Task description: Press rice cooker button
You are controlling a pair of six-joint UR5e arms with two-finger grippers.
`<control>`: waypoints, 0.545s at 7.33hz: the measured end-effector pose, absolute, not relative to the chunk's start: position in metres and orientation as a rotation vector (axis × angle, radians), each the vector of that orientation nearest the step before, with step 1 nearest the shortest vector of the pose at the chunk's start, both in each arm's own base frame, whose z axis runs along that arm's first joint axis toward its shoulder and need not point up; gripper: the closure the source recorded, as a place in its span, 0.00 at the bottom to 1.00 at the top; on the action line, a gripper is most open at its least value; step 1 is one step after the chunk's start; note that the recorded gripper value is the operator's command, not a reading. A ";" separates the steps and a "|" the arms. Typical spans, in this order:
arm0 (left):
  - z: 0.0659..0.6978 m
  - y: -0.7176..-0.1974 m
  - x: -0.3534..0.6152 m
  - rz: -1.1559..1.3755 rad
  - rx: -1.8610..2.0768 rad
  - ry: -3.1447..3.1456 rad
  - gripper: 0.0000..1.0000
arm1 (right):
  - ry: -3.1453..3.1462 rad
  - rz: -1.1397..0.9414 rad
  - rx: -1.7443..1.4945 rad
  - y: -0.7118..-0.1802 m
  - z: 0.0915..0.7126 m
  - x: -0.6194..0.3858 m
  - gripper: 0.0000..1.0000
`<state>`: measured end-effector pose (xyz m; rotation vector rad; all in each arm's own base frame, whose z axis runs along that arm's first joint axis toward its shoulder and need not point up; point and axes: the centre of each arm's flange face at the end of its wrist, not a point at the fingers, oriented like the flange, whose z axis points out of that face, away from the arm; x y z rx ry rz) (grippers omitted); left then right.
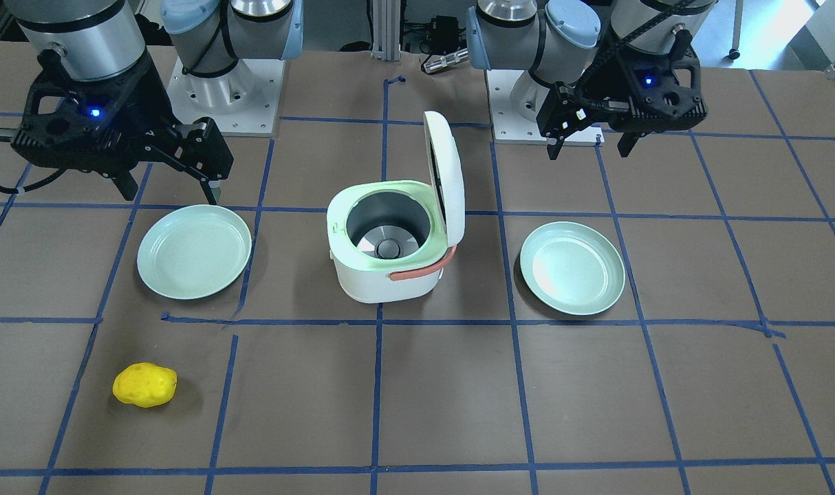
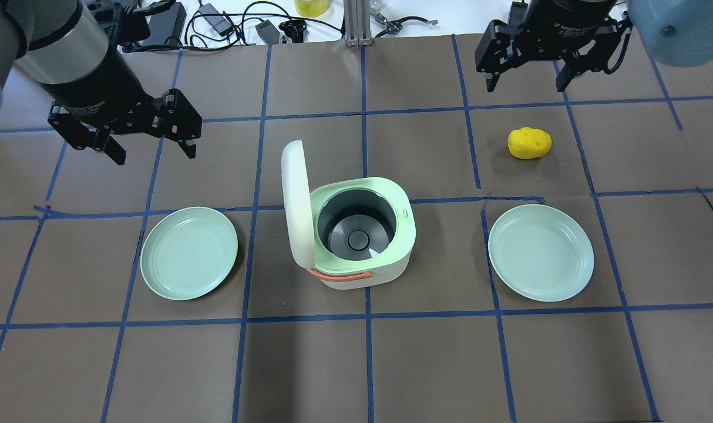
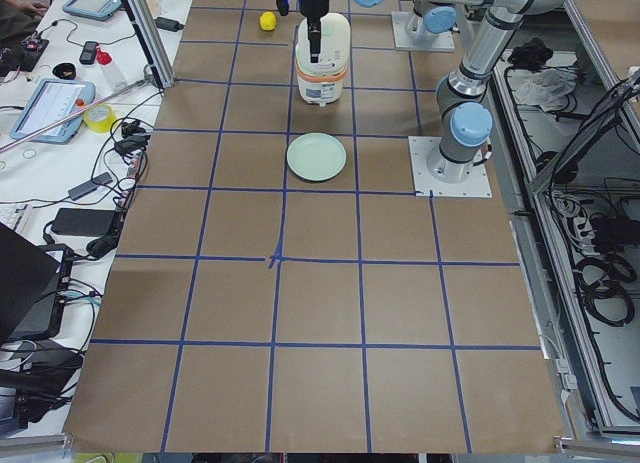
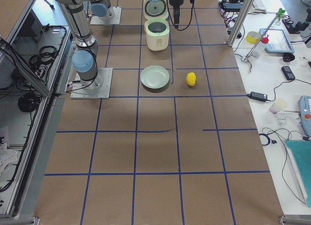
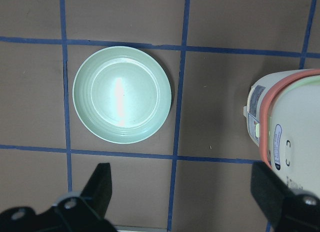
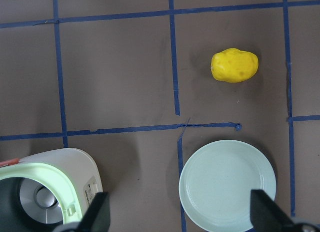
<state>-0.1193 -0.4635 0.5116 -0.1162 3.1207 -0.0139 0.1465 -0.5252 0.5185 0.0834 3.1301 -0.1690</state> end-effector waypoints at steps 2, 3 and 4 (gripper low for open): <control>0.511 -0.464 -0.119 -0.014 -0.117 3.121 0.00 | 3.133 -0.155 0.078 -0.523 0.518 0.146 0.00; 0.511 -0.464 -0.119 -0.013 -0.117 3.121 0.00 | 3.134 -0.153 0.077 -0.523 0.519 0.146 0.00; 0.511 -0.464 -0.119 -0.013 -0.117 3.121 0.00 | 3.134 -0.153 0.076 -0.522 0.520 0.146 0.00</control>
